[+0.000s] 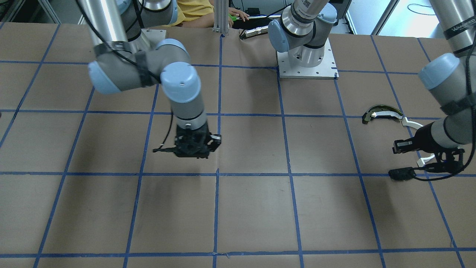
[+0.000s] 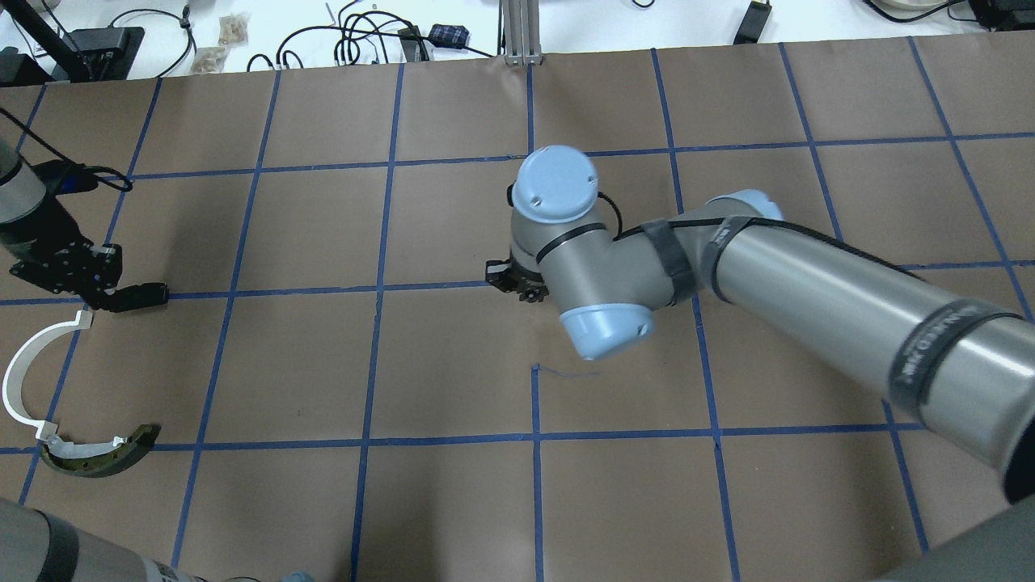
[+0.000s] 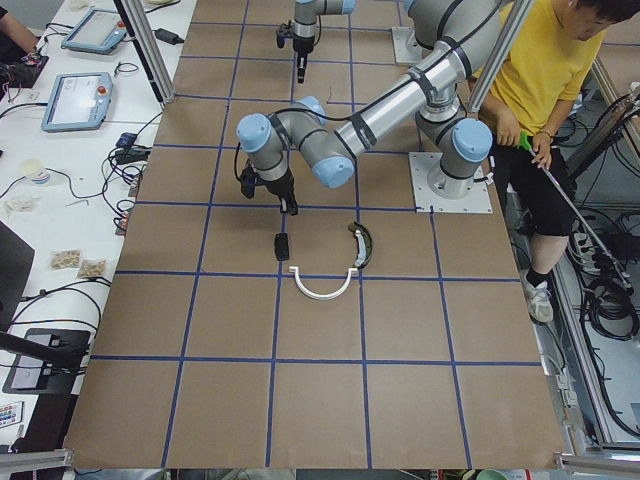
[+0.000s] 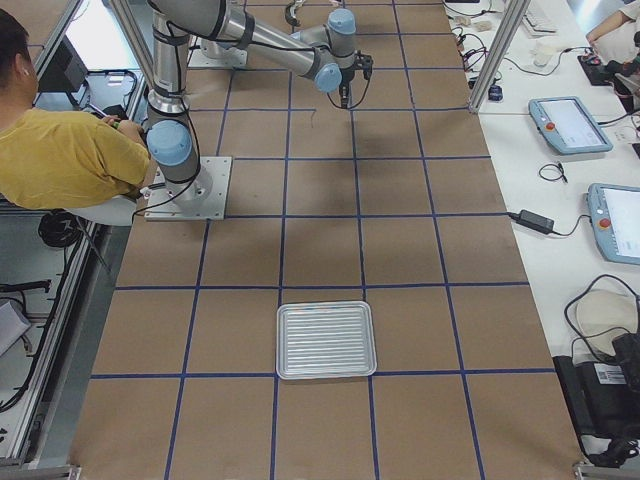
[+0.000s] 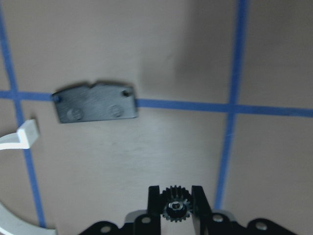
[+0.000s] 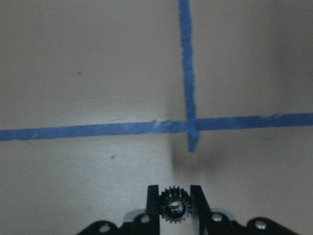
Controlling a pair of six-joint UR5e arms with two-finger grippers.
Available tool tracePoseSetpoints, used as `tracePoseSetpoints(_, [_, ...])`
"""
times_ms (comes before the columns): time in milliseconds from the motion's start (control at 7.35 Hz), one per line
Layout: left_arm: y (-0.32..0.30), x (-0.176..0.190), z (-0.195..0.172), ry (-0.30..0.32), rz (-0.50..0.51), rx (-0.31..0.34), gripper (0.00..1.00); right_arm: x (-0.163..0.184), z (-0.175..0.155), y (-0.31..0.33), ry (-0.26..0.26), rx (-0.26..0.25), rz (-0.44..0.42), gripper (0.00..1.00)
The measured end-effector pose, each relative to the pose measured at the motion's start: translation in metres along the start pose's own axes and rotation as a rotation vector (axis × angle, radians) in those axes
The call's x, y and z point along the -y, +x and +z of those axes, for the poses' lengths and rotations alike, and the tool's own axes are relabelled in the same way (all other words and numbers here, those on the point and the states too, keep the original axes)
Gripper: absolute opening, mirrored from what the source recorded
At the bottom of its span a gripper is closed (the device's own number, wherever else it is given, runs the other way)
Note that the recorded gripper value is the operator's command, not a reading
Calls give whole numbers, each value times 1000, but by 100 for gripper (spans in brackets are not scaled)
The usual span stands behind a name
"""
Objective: Place bearing gear from tray to pile
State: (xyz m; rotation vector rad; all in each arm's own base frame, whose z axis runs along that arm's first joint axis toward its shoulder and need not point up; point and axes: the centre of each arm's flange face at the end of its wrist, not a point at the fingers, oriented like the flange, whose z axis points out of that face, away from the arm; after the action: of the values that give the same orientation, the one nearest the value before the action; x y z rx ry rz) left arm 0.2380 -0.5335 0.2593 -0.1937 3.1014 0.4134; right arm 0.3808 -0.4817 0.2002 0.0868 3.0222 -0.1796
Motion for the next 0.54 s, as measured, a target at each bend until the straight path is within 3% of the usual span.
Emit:
tracePoseSetpoints(136, [-26,-4,16,-11,-26,-16,0,-17,21,-27,-1,12,16,99])
tracePoseSetpoints(408, [-48,6,49,-12,-48,-24,0,-28,19,-46,16,36,36,100])
tracePoseSetpoints(544, [-51,12,64,-21,-50,-31,0,-13,5,-38,33,50,56,100])
